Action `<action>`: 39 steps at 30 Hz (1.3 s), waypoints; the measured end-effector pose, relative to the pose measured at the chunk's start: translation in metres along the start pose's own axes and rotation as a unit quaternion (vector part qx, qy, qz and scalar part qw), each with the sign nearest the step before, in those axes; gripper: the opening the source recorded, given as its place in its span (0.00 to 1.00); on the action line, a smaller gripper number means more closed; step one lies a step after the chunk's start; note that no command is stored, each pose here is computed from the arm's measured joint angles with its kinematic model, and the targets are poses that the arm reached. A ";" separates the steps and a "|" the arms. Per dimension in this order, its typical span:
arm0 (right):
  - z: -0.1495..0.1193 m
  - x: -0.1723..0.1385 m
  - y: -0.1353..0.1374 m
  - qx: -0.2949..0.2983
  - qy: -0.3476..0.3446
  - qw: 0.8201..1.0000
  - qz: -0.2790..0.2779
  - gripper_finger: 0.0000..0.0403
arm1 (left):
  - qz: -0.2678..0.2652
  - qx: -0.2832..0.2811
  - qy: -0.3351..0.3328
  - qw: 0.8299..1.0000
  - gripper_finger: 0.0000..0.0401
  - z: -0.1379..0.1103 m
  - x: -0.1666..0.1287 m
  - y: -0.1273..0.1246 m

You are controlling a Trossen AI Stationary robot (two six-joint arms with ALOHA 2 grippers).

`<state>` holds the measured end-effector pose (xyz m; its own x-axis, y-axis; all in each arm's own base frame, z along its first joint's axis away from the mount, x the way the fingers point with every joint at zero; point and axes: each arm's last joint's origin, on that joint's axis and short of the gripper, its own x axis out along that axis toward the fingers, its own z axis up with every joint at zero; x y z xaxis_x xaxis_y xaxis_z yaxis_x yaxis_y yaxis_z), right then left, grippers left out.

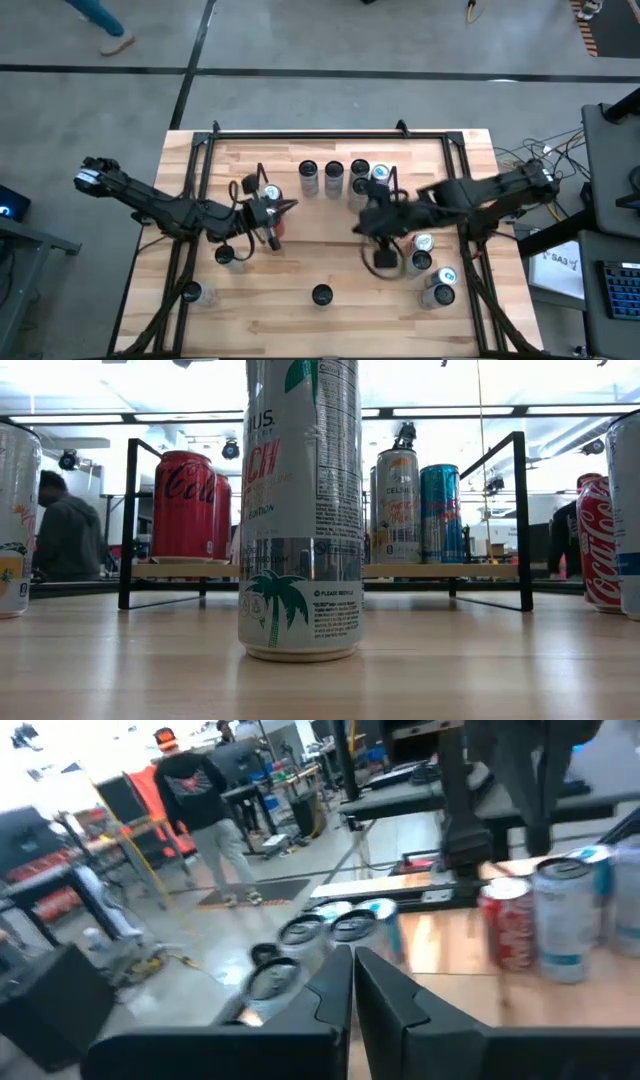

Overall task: Place canned beverage on shelf
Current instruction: Put the white and blue soda can on the shelf aligned with the other white and blue soda can

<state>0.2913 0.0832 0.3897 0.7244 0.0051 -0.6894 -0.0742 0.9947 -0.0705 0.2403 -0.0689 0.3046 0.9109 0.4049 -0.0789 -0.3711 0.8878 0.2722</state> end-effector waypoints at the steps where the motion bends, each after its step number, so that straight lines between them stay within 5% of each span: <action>1: -0.003 -0.004 0.007 -0.006 -0.001 1.000 0.009 0.02 | -0.008 -0.007 0.001 1.000 0.00 -0.001 0.000 -0.005; 9: -0.031 -0.023 0.057 -0.048 0.000 0.998 0.051 0.02 | -0.069 -0.033 0.005 0.997 0.00 0.013 0.003 -0.058; 17: -0.057 -0.024 0.090 -0.057 0.011 0.997 0.042 0.02 | -0.118 0.024 0.046 0.992 0.00 0.040 0.011 -0.118; 24: -0.068 -0.025 0.106 -0.041 0.026 0.997 0.056 0.02 | -0.081 0.066 0.077 0.992 0.00 0.051 0.017 -0.162; 32: -0.084 -0.032 0.105 0.054 0.097 0.993 0.030 0.02 | -0.094 0.102 0.093 0.986 0.00 0.055 0.018 -0.186; 39: -0.103 -0.037 0.095 0.170 0.208 0.963 -0.027 0.02 | -0.095 0.115 0.098 0.984 0.00 0.051 0.018 -0.187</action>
<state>0.1864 0.1668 0.3341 0.3776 -0.0181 -0.9258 0.2361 0.9686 0.0774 0.3355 -0.2389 0.3013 0.8990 0.2910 -0.3274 -0.1261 0.8877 0.4428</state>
